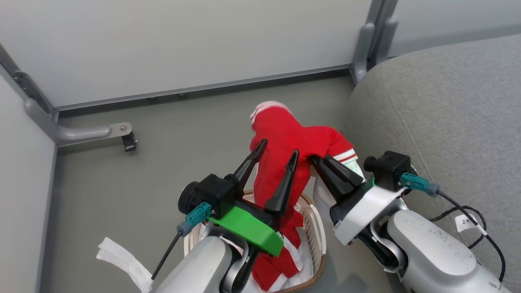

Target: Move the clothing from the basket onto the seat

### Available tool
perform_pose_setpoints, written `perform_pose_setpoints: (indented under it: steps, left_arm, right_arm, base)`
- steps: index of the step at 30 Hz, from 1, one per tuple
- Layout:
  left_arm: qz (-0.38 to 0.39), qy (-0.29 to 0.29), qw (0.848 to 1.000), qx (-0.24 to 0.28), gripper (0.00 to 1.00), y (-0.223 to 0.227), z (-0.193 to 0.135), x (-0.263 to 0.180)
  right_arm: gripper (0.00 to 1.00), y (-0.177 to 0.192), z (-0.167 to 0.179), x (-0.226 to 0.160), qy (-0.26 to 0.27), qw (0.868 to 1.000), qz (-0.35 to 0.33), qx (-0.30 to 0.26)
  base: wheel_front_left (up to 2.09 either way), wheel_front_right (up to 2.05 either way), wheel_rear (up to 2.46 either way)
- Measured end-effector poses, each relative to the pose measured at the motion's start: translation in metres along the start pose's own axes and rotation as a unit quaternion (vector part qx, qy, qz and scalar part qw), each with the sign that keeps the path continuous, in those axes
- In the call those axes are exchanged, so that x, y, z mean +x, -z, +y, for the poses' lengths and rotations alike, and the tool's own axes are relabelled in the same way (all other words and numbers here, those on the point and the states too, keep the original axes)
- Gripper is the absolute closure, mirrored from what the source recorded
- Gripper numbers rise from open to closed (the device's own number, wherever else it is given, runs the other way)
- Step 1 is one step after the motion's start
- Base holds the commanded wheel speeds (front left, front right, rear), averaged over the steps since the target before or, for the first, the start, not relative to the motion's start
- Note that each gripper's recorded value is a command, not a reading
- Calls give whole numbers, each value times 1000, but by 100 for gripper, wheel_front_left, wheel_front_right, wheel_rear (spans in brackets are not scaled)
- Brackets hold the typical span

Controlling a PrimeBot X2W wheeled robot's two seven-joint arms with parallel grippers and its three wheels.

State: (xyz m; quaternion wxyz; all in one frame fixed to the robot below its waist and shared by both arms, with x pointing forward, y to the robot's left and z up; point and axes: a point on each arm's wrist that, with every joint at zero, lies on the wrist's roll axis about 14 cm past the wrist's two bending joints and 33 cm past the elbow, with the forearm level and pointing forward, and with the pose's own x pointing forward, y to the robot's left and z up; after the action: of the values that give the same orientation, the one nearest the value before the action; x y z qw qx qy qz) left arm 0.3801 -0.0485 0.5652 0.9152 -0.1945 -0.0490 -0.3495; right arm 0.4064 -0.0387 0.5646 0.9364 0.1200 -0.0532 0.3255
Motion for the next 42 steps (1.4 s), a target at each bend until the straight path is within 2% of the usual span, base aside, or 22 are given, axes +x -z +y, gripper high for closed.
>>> perform_pose_setpoints:
  steps: [4,13,16,24,29,33,38,42]
  left_arm:
    - [16,21,1000,18,0,13,-7,9]
    - [54,93,994,5,0,48,-44,31]
    - [67,119,991,-4,0,60,-59,37]
    - [97,181,978,-26,0,88,-95,49]
    - [114,197,973,-30,0,106,-99,54]
    - [122,204,971,-28,0,118,-96,61]
    - [125,200,971,-26,0,130,-83,70]
    - [126,186,974,-29,0,140,-65,77]
  right_arm:
    - [100,-6,-23,-19,45,999,-11,1]
    - [100,-10,-70,-81,157,987,-15,1]
    - [100,-15,-86,-105,198,980,-19,-1]
    - [100,-30,-128,-174,315,948,-37,-7]
    - [100,-42,-154,-192,343,937,-14,-59]
    - [100,-68,-188,-195,360,925,-3,-121]
    - [100,-101,-228,-173,346,912,29,-220]
    - [100,-118,-268,-158,357,895,49,-262]
  base:
    - [0,0,0]
    - [0,0,0]
    - [0,0,0]
    - [0,0,0]
    - [0,0,0]
    - [0,0,0]
    - [0,0,0]
    - [0,0,0]
